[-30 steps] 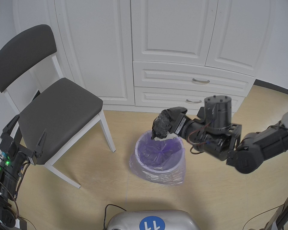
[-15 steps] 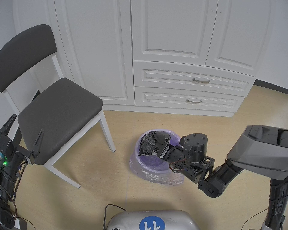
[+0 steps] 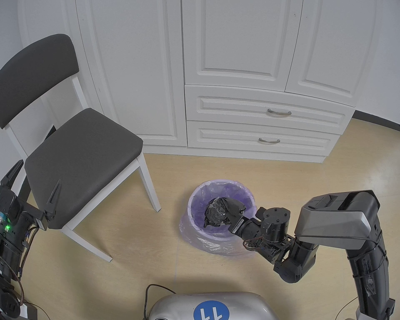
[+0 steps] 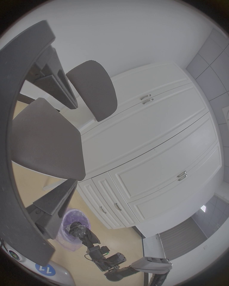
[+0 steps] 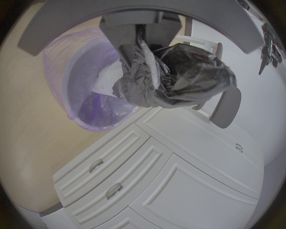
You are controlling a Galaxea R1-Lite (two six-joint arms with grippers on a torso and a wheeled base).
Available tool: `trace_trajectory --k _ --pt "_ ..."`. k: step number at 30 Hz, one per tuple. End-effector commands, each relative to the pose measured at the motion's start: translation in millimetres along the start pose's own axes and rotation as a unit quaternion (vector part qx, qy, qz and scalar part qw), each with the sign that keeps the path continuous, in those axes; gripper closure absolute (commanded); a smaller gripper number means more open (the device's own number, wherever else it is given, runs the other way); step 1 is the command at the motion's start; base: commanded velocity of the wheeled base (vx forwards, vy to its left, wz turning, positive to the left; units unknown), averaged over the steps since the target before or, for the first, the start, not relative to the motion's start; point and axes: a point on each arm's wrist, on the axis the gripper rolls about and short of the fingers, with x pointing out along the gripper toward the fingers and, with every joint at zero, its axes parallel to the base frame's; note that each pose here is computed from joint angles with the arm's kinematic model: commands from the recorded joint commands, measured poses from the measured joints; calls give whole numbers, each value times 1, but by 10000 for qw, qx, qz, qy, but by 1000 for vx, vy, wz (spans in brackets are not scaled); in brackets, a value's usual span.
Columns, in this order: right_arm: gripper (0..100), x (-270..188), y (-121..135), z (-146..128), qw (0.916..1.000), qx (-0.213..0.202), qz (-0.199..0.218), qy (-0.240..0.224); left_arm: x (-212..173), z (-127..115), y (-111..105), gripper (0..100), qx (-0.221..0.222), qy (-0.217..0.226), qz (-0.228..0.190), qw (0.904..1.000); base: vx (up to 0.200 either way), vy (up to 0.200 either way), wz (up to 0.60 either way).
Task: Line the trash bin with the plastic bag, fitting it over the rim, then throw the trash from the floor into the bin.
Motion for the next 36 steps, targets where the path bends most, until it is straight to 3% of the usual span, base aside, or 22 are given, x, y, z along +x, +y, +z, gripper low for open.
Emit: trace_trajectory --k 1,21,28,36 --pt "100 2 -15 -12 9998 -16 -163 122 -2 -3 -1 0 4 74 -28 10000 0 0 0" --pt "100 16 -23 -23 9997 -83 -184 166 -2 -6 -3 0 5 214 -123 9997 0 0 0" --pt "100 26 -26 -26 9975 -261 -485 448 -2 -6 -4 0 6 234 -134 9996 0 0 0" --pt "100 36 -15 -18 9990 -240 -272 251 -2 -7 -4 0 22 274 -157 9995 0 0 0"
